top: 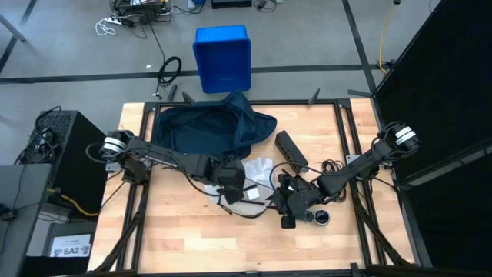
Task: Unpack backpack
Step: Put the black pen into the white mesh envelope
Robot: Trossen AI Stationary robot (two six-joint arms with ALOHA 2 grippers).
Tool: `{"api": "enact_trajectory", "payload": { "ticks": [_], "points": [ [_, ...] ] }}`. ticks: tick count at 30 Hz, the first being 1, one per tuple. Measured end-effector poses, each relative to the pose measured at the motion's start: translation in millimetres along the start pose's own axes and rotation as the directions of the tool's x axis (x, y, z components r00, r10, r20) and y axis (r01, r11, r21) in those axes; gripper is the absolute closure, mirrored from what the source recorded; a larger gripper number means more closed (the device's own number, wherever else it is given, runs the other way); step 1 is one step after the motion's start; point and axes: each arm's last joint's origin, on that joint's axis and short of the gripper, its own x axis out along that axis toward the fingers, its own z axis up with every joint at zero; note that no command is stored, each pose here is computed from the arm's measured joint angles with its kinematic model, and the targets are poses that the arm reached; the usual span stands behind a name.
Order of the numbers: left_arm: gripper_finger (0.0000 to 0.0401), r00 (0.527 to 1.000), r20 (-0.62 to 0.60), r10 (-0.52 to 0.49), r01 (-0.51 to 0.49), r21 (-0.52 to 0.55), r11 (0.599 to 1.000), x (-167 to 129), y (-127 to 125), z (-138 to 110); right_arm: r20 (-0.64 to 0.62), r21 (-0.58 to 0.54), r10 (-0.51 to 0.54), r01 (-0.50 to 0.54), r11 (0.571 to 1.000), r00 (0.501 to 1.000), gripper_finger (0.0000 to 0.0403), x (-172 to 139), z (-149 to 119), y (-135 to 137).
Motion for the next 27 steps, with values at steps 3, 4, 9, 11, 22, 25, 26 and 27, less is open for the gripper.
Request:
{"api": "enact_trajectory", "payload": {
  "ticks": [3, 4, 9, 11, 22, 25, 26, 27],
  "points": [
    [0.0401, 1.000, 0.015, -0.014, 0.014, -0.006, 1.000, 9, 3, -5, 0.000, 0.000, 0.000, 0.000, 1.000, 1.000, 0.0307, 0, 0, 0],
    [0.0401, 0.999, 0.027, -0.033, 0.033, -0.006, 0.999, 11, 2, -5, -0.001, -0.001, 0.000, 0.000, 1.000, 1.000, 0.0306, 0, 0, 0],
    [0.0401, 0.986, 0.033, -0.160, 0.160, 0.001, 0.987, 22, 2, -5, -0.003, -0.002, -0.001, 0.001, 1.000, 1.000, 0.0307, 0, 0, 0],
    [0.0401, 0.983, 0.031, -0.180, 0.180, -0.001, 0.984, 21, 5, -3, -0.003, -0.004, 0.000, 0.000, 1.000, 1.000, 0.0309, 0, 0, 0],
    [0.0401, 0.975, 0.118, -0.187, 0.189, -0.001, 0.982, -9, 17, 4, -0.006, -0.005, 0.000, 0.000, 1.000, 1.000, 0.0311, 0, -1, 0],
    [0.0401, 0.973, 0.125, -0.196, 0.199, -0.011, 0.980, -2, 15, -4, -0.009, -0.005, -0.001, 0.001, 1.000, 1.000, 0.0311, 0, -1, 0],
    [0.0401, 0.972, 0.125, -0.199, 0.203, -0.017, 0.979, 3, 15, -8, -0.010, -0.005, -0.001, 0.001, 1.000, 1.000, 0.0312, 0, -1, 0],
    [0.0401, 0.969, 0.125, -0.212, 0.217, -0.026, 0.976, 8, 16, -13, -0.011, -0.006, -0.001, 0.001, 1.000, 1.000, 0.0312, 0, -1, 0]
  ]
}}
